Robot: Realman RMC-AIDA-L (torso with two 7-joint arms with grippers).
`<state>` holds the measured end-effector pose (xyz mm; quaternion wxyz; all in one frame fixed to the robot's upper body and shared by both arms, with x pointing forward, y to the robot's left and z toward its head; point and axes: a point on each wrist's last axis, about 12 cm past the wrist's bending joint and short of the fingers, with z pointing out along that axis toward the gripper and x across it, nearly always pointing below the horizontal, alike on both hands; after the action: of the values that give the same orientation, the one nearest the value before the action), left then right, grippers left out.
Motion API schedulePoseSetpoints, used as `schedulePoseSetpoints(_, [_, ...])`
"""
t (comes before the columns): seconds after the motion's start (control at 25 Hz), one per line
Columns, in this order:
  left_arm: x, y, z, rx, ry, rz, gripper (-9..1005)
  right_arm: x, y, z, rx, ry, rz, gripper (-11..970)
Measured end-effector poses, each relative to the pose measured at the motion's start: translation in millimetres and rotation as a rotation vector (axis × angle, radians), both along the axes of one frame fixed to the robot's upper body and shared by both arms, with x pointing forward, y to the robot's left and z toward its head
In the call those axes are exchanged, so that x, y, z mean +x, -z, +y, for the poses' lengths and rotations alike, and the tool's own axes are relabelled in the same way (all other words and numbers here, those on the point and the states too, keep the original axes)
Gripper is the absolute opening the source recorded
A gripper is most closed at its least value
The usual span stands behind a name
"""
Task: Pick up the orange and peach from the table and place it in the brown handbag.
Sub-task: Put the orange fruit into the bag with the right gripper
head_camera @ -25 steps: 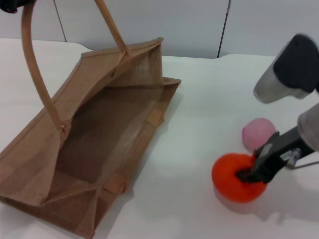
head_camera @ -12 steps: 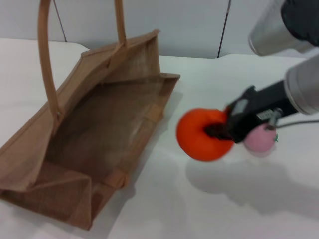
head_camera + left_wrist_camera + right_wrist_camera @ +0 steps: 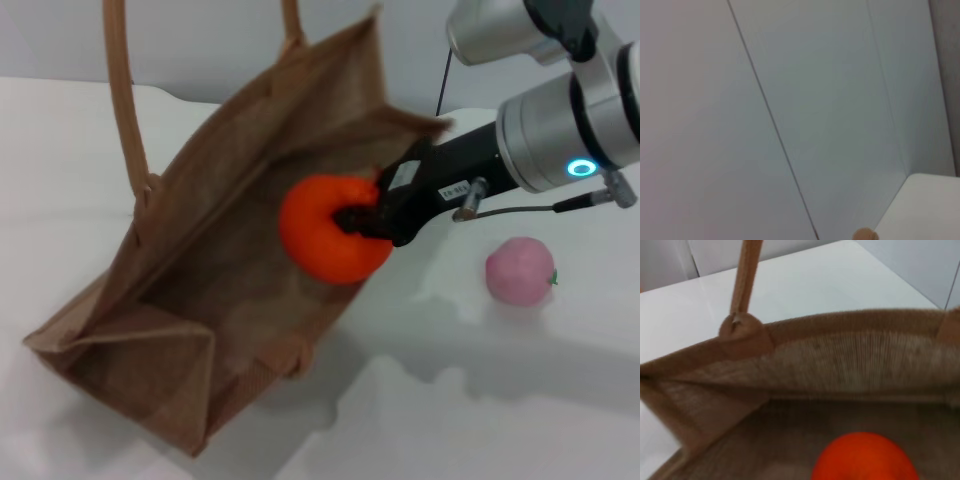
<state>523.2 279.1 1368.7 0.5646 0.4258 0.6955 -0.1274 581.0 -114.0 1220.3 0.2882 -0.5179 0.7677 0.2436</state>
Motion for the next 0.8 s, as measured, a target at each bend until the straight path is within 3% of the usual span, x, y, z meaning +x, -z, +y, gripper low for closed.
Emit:
schedulePoseSetpoints(0.4, [-0.9,-5.4,-2,-0.03,0.017,-0.036,113,11.0,8.1,21,0.137,-0.122,0.022,153])
schedulePoseSetpoints(0.8, [-1.2,-8.2,-1,-0.041,0.018,-0.055,108,14.0,19.1,23,0.195,-0.226,-0.019,146])
